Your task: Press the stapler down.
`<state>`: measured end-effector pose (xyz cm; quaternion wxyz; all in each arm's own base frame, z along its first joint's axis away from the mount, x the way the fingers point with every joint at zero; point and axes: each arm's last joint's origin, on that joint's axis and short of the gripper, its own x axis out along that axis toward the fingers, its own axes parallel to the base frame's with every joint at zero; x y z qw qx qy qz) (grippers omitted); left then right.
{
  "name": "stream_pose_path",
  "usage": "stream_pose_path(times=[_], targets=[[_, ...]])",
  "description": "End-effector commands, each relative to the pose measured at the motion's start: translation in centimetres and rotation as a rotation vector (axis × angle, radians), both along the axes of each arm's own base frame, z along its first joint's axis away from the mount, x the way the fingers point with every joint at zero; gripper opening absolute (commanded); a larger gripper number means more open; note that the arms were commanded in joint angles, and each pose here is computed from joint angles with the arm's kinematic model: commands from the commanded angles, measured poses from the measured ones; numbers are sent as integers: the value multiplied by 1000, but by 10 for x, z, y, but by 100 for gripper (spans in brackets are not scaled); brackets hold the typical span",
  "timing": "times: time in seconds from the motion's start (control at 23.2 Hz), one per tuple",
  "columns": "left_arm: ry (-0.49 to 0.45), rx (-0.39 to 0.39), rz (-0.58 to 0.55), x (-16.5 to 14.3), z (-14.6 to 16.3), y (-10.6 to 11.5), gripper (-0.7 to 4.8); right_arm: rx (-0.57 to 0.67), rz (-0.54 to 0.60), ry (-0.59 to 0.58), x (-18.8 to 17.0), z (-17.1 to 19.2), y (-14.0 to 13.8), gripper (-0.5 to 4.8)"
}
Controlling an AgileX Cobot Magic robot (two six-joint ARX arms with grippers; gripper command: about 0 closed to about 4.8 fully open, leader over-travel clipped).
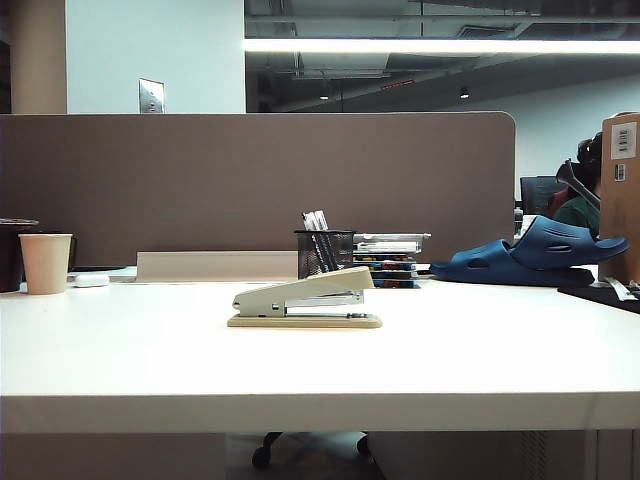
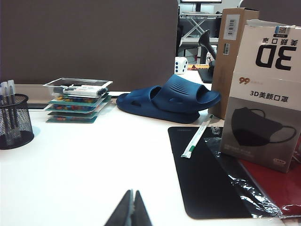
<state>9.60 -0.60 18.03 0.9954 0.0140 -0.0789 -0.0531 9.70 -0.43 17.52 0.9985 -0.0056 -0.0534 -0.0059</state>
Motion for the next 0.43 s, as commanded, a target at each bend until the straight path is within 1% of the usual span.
stream_pose_path(times=[0.04, 0.3, 0.43], targets=[[16, 1, -4, 0, -1, 0, -5, -1, 0, 20, 0, -3, 0, -9], [22, 1, -4, 0, -2, 0, -5, 2, -1, 58, 0, -7, 0, -9], [22, 1, -4, 0, -2, 0, -5, 2, -1, 57, 0, -7, 0, -9]])
